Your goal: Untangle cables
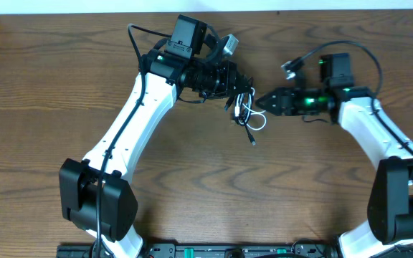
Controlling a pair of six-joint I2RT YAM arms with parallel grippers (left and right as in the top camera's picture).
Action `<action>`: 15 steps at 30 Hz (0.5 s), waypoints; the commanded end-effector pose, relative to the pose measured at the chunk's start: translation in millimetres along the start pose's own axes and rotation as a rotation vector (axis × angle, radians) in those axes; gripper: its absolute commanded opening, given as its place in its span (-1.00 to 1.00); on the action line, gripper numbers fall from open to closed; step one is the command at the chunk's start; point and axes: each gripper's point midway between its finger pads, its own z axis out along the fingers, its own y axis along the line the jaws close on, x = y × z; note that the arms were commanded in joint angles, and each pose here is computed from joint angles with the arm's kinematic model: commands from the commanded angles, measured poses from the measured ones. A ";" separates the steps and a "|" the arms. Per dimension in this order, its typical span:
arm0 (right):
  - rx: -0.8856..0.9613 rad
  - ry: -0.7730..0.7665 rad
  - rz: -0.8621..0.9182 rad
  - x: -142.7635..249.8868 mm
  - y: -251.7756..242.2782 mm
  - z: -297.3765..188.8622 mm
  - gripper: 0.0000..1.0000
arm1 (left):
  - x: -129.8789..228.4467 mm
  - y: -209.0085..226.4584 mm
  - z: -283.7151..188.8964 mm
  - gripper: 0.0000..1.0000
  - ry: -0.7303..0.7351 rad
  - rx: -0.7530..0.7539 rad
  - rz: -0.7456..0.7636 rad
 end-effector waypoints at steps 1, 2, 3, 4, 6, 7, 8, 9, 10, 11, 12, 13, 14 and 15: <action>0.165 -0.034 0.040 -7.5 -9.7 15.4 0.17 | 0.1 -4.6 -1.1 -0.85 0.005 0.023 0.012; 0.178 -0.043 0.039 -9.4 -9.2 21.0 0.16 | 0.1 -4.5 -1.1 -0.86 0.005 0.022 0.012; 0.189 -0.051 0.039 -11.0 -9.1 25.3 0.16 | 0.1 -4.5 -1.1 -0.85 0.005 0.022 0.012; 0.204 -0.059 0.045 -12.4 -9.9 28.9 0.15 | 0.2 -4.5 -1.1 -0.85 0.005 0.023 0.012; 0.258 -0.083 0.072 -14.8 -15.1 34.6 0.04 | 0.2 -4.5 -1.1 -0.85 0.005 0.023 0.012; 0.304 -0.099 0.094 -15.7 -21.1 34.7 -0.04 | 0.1 -4.5 -1.1 -0.85 0.005 0.022 0.012; 0.351 -0.113 0.116 -15.6 -27.7 33.6 -0.11 | 0.1 -4.5 -1.1 -0.85 0.005 0.022 0.012; 0.425 -0.134 0.153 -15.1 -38.6 30.1 -0.17 | -0.4 -3.8 -1.3 -0.85 0.003 0.019 0.013; 0.508 -0.159 0.202 -13.7 -51.7 23.9 -0.22 | -1.8 -1.0 -1.9 -0.85 -0.004 0.006 0.011; 0.569 -0.176 0.239 -11.7 -61.6 18.0 -0.24 | -3.1 2.4 -2.5 -0.85 -0.011 -0.010 0.011; 0.633 -0.189 0.270 -9.1 -72.1 10.6 -0.28 | -5.5 7.7 -4.2 -0.85 -0.023 -0.033 0.006; 0.679 -0.196 0.285 -7.0 -79.9 4.4 -0.30 | -7.4 12.1 -5.8 -0.85 -0.032 -0.051 0.001; 0.720 -0.199 0.296 -4.5 -86.9 -1.7 -0.32 | -9.5 17.3 -7.9 -0.85 -0.042 -0.071 -0.006; 0.758 -0.199 0.310 -1.8 -94.1 -8.5 -0.37 | -11.5 24.6 -10.7 -0.85 -0.053 -0.100 -0.017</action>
